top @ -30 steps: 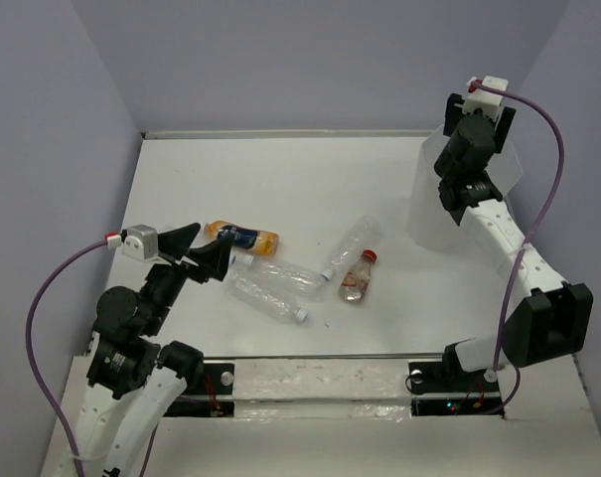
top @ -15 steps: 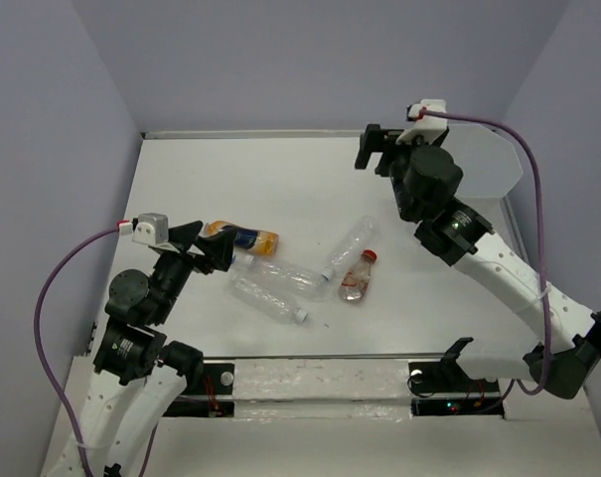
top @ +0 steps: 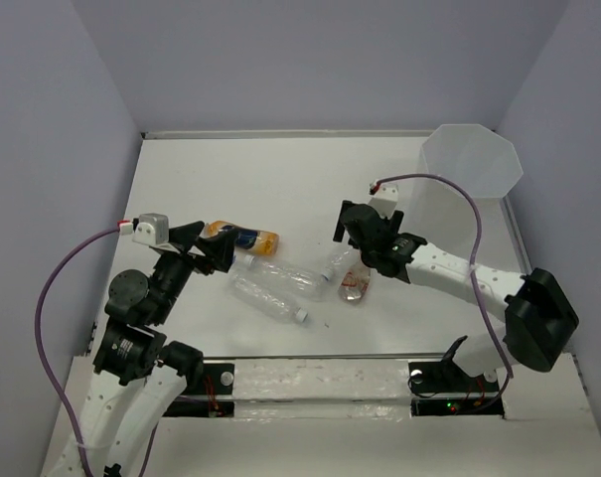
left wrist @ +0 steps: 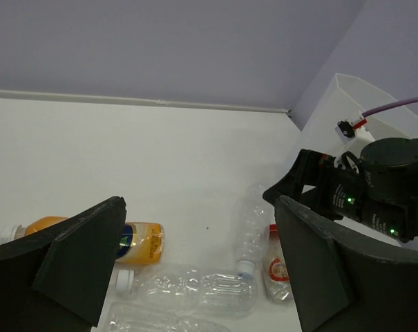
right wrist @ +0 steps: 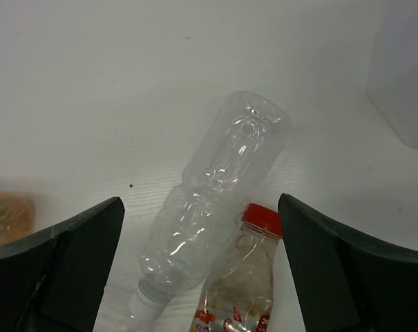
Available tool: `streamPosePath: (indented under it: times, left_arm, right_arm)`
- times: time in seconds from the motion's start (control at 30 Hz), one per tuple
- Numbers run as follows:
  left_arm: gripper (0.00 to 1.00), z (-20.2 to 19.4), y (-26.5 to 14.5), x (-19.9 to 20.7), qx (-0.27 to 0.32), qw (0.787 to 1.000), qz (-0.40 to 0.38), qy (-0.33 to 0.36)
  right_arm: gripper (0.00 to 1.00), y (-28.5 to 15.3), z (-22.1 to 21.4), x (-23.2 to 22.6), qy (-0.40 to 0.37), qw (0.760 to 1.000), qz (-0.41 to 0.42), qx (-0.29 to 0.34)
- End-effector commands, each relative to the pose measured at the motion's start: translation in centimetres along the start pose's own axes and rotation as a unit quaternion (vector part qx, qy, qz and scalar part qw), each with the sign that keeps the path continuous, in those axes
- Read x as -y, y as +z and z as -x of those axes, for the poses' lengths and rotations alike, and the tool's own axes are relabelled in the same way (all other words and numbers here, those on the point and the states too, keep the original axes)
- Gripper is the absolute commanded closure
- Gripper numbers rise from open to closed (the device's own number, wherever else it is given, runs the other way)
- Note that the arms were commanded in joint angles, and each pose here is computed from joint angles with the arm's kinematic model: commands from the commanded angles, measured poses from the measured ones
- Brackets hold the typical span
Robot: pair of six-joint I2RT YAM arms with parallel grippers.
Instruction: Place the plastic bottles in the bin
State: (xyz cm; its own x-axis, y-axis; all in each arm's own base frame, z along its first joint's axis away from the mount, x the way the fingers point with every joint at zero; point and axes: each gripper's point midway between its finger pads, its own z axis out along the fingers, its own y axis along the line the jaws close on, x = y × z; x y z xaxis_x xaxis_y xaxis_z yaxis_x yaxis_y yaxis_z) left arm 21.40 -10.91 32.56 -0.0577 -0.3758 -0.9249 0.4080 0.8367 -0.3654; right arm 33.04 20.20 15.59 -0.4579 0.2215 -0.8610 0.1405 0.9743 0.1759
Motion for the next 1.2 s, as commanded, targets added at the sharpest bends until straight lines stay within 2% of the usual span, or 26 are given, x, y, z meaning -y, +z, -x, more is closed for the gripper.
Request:
streamPosePath:
  times: [0.0,0.23,0.4,0.8,0.83,0.87,0.93,1.0,1.17]
  left_arm:
    - [0.01,1.7,0.0,1.1,0.021,1.0,-0.021,0.0]
    - [0.01,1.5,0.0,1.2,0.018,1.0,-0.024,0.0]
    - [0.01,1.6,0.0,1.3,0.018,0.999,-0.026,0.0]
    - [0.01,1.5,0.1,1.3,0.015,1.0,-0.028,0.0]
    - [0.01,1.5,0.1,1.3,0.015,1.0,-0.026,0.0]
    - [0.01,1.5,0.1,1.2,0.016,1.0,-0.025,0.0]
    - [0.01,1.5,0.1,1.2,0.016,1.0,-0.025,0.0]
    - [0.01,1.6,0.0,1.3,0.016,1.0,-0.026,0.0]
    - [0.01,1.5,0.1,1.2,0.016,1.0,-0.023,0.0]
  right_arm:
    - [0.02,2.4,1.5,-0.4,0.071,0.997,-0.027,0.022]
    - [0.0,6.0,-0.4,1.7,0.089,0.994,-0.064,-0.012]
    - [0.0,7.9,-1.2,0.6,0.085,0.994,-0.054,-0.032]
    - [0.09,12.4,-3.2,0.6,0.094,0.99,-0.085,-0.056]
    - [0.11,12.4,-3.3,0.7,0.09,0.991,-0.086,-0.057]
    - [0.19,12.7,-3.1,1.1,0.09,0.99,-0.091,-0.055]
    - [0.24,12.9,-2.8,0.9,0.084,0.991,-0.087,-0.051]
    - [0.33,13.0,-2.6,0.5,0.082,0.992,-0.081,-0.049]
    - [0.41,13.2,-1.7,-0.3,0.095,0.992,-0.072,-0.042]
